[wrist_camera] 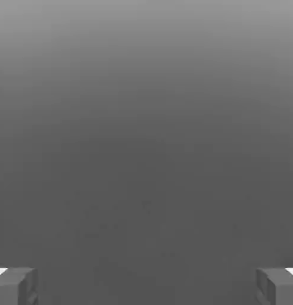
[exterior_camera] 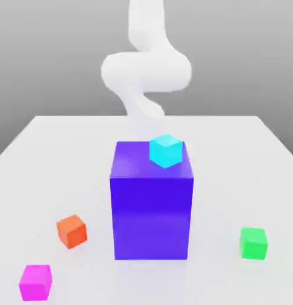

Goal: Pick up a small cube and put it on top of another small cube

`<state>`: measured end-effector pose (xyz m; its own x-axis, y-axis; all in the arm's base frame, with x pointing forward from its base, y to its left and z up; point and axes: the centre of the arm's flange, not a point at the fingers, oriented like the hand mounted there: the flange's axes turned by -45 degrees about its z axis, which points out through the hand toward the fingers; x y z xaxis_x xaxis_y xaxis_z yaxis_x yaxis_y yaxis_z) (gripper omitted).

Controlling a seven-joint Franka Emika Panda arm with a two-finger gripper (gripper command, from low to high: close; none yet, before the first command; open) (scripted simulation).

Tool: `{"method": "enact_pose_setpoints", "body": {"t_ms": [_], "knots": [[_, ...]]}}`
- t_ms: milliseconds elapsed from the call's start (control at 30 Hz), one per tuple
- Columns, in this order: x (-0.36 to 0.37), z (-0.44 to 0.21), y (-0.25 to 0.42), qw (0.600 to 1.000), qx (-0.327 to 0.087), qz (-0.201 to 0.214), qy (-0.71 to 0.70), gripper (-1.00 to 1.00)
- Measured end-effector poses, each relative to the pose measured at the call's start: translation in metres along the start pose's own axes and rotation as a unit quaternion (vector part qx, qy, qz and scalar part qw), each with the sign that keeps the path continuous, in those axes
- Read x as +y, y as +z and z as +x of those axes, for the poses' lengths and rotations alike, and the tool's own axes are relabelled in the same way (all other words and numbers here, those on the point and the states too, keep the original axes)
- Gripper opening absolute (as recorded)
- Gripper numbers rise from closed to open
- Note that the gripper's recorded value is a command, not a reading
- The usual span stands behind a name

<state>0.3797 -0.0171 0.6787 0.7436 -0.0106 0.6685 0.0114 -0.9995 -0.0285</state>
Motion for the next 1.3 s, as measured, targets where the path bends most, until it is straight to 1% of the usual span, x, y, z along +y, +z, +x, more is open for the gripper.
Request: {"method": "enact_pose_setpoints", "body": {"t_ms": [233,500,767,967,1100,1133,1300], "knots": [[0.051,-0.015,0.13,0.995,-0.091,0.028,0.0,0.0],[0.107,-0.074,0.26,0.982,-0.187,0.037,0.002,0.0],[0.168,-0.169,0.358,0.96,-0.279,0.019,0.002,0.0],[0.211,-0.251,0.405,0.938,-0.348,-0.006,-0.01,0.0],[0.219,-0.292,0.443,0.934,-0.357,-0.011,-0.013,0.0],[0.22,-0.301,0.452,0.934,-0.358,-0.011,-0.013,-1.0],[0.22,-0.301,0.452,0.933,-0.358,-0.01,-0.013,-1.0]]}}
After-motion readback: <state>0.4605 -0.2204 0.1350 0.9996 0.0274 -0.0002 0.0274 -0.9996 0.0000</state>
